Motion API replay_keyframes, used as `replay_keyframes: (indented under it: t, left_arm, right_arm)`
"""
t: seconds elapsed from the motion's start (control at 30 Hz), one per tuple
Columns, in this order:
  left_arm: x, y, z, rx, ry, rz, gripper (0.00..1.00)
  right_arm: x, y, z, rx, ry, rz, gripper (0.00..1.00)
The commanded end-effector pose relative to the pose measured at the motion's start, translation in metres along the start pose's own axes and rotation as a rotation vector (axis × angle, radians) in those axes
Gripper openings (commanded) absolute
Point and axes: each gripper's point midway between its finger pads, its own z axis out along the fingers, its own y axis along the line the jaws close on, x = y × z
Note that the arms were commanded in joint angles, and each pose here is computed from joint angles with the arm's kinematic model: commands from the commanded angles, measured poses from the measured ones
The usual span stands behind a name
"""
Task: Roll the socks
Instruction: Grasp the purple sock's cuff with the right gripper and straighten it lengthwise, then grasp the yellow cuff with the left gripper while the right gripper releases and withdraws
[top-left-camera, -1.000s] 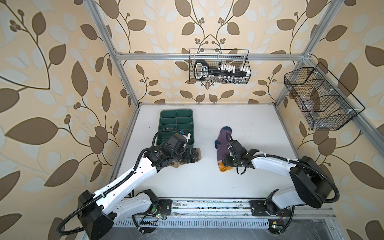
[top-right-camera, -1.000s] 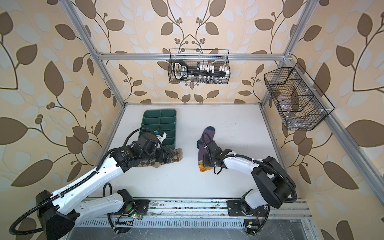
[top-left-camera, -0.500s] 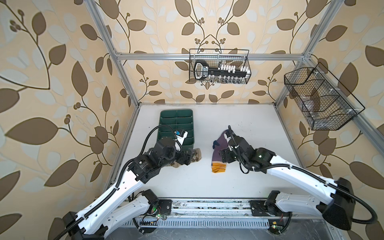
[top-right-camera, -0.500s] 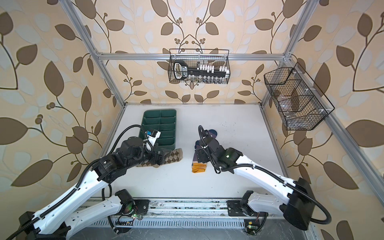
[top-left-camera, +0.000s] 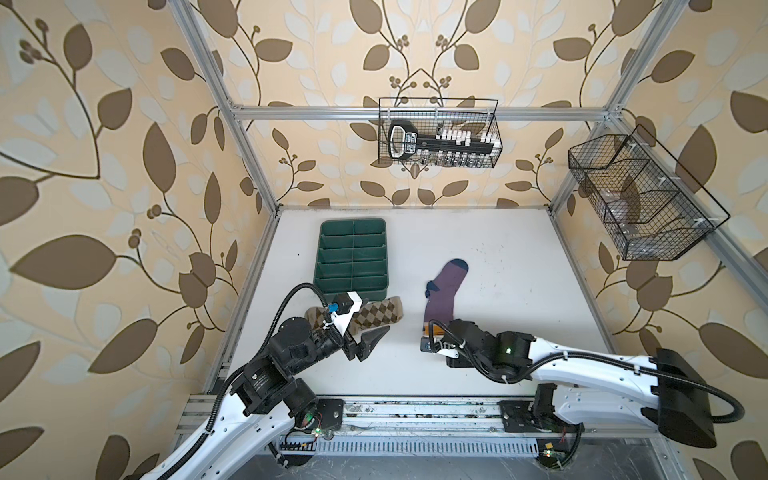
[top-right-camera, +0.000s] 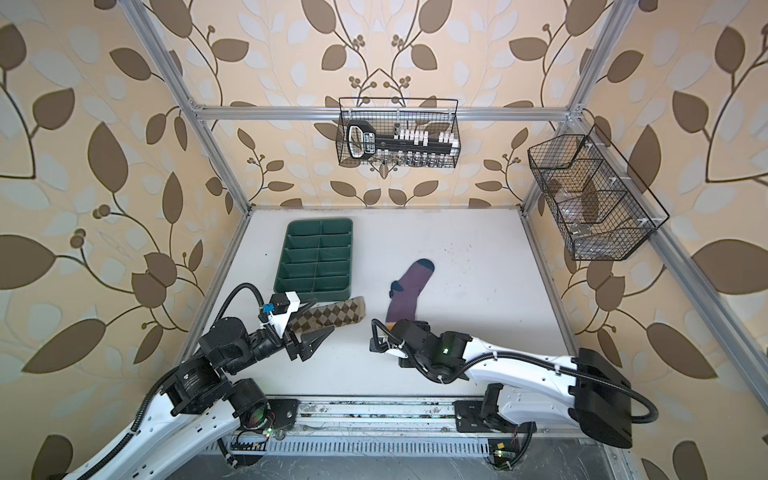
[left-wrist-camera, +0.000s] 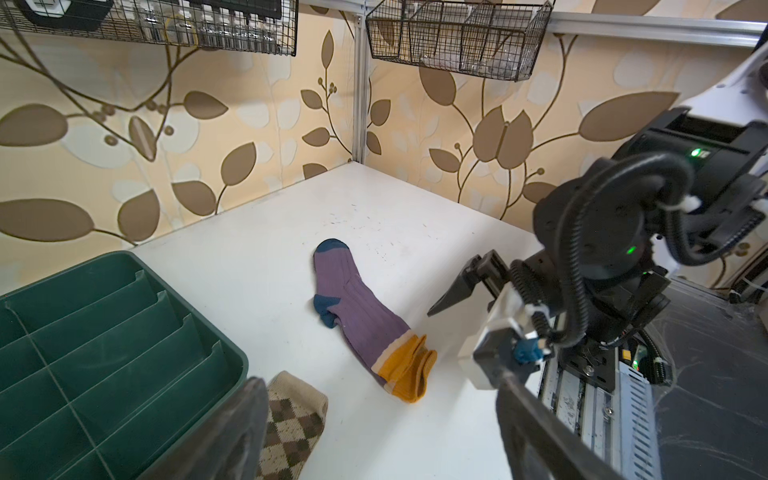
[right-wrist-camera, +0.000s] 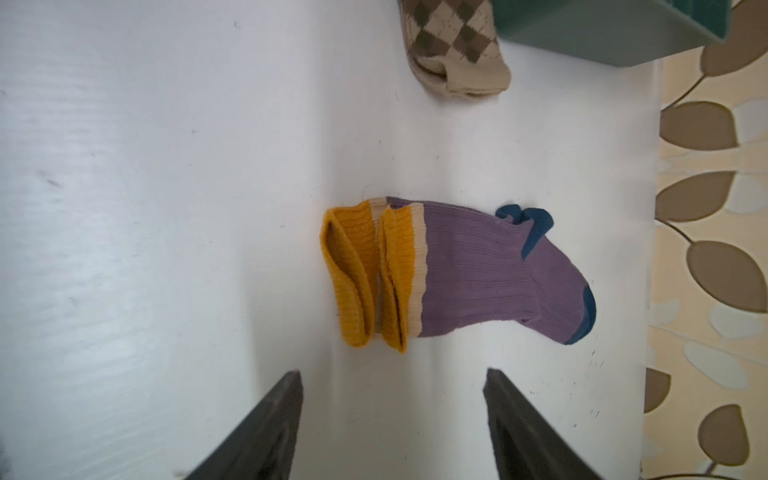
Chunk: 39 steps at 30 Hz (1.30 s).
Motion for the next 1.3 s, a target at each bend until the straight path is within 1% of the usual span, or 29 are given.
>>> replay_keyframes:
  t: [0.0,0.17,0.23,0.3,0.33,0.4,0.43,0.47,0.53,0.63,0.73,0.87,1.0,1.07,1.13,1.2,1.27]
  left_arm:
    - [-0.006,-0.008,0.010,0.049,-0.009,0.021,0.85]
    - [0.002,-0.008,0.016,0.052,0.032,0.007,0.84]
    - [0.003,-0.007,0.015,0.042,0.032,0.011,0.84]
    - [0.003,-0.006,0.014,0.035,0.032,0.013,0.84]
    - [0.003,-0.006,0.014,0.031,0.034,0.012,0.84]
    - [0.003,-0.004,0.015,0.023,0.038,0.014,0.83]
    - [0.003,-0.004,0.015,0.021,0.042,0.015,0.83]
    - [0.003,-0.004,0.015,0.019,0.047,0.019,0.83]
    - [0.001,-0.004,0.015,0.017,0.061,0.037,0.81]
    - [-0.007,-0.007,0.013,0.026,0.075,0.087,0.79]
    - [-0.016,-0.013,0.011,0.050,0.096,0.175,0.78]
    - [-0.018,-0.026,0.011,0.115,0.174,0.341,0.78]
    - [-0.012,-0.034,0.015,0.162,0.269,0.532,0.76]
    - [-0.002,-0.038,0.021,0.184,0.327,0.627,0.76]
    - [0.015,-0.044,0.028,0.212,0.398,0.725,0.75]
    - [0.042,-0.052,0.038,0.237,0.481,0.861,0.69]
    - [0.064,-0.057,0.050,0.236,0.520,0.960,0.63]
  right_arm:
    - [-0.015,-0.004,0.018,0.017,-0.047,-0.099,0.70]
    - [-0.006,0.010,0.048,-0.055,0.015,-0.109,0.68]
    - [-0.001,0.014,0.057,-0.082,0.038,-0.099,0.63]
    - [0.005,0.017,0.064,-0.100,0.058,-0.085,0.59]
    - [0.007,0.017,0.067,-0.105,0.066,-0.081,0.55]
    - [0.009,0.018,0.070,-0.123,0.078,-0.070,0.44]
    - [0.009,0.018,0.071,-0.136,0.079,-0.065,0.33]
    - [0.009,0.019,0.071,-0.151,0.088,-0.062,0.17]
    - [0.009,0.025,0.068,-0.213,0.096,-0.061,0.00]
    - [0.004,0.033,0.063,-0.295,0.092,-0.022,0.00]
    - [-0.005,0.037,0.054,-0.400,0.044,0.058,0.00]
    - [-0.016,0.035,0.038,-0.559,-0.038,0.169,0.00]
    - [-0.022,0.033,0.030,-0.694,-0.072,0.251,0.00]
    - [-0.023,0.036,0.030,-0.780,-0.074,0.285,0.00]
    - [-0.022,0.040,0.031,-0.864,-0.072,0.311,0.00]
    - [-0.020,0.042,0.036,-0.943,-0.059,0.359,0.00]
    - [-0.018,0.043,0.042,-1.007,-0.047,0.405,0.00]
